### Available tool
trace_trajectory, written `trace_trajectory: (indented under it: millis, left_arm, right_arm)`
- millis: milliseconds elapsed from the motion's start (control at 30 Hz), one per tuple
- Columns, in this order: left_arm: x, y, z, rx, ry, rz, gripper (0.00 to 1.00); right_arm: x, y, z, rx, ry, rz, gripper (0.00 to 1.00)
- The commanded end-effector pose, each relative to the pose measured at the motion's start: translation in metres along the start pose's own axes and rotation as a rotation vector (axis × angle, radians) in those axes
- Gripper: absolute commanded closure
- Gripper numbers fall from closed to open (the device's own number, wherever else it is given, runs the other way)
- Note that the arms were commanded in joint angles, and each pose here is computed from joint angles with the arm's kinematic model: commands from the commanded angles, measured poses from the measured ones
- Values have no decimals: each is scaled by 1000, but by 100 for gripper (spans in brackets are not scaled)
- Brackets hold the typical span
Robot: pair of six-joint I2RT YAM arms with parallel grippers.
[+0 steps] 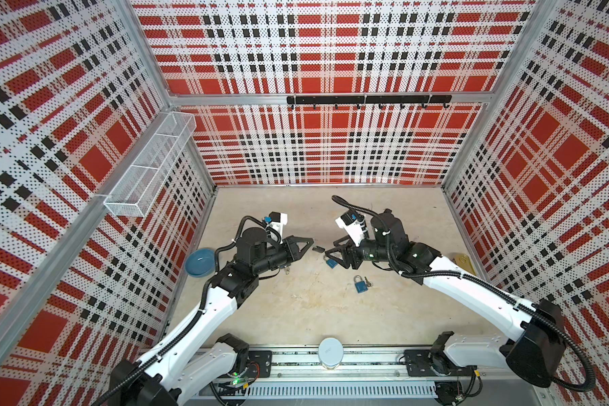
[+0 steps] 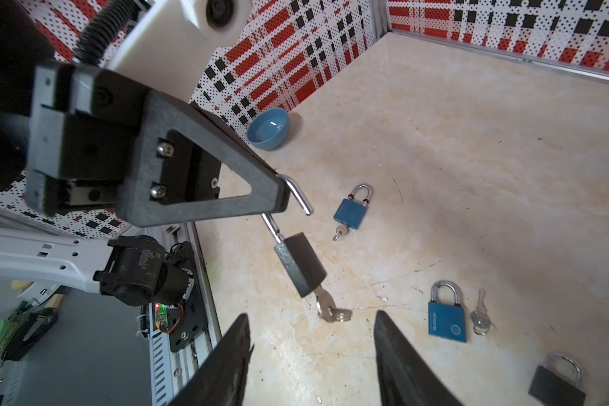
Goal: Lock with the key
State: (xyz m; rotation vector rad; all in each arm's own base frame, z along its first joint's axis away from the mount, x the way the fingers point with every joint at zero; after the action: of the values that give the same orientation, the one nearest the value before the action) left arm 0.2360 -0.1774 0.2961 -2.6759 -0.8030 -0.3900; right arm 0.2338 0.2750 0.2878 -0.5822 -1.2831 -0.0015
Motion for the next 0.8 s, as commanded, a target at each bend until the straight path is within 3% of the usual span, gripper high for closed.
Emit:
trace_trajectory:
  millis: [0,767]
  left_arm:
    - [12,-6,-30,-74,-29,-92,100]
    - [10,-6,-47,-134,-136,-80,100]
  right_arm:
    - [20,2,5,51,-69,-131,44]
    - [34,12,8,130,-104,-182,67]
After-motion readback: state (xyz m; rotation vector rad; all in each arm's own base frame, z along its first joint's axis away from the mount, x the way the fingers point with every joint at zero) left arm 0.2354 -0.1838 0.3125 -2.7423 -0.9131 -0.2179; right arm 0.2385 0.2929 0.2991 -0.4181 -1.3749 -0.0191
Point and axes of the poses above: each gripper's point midway between its finger pads, its own y axis out along the fingers, its own z axis along the line the jaws close on, x = y × z, the point moved 6 cm from there along -y, back along the fingers, and after that the axes turned 12 degrees about -y, right-handed, at the moved point
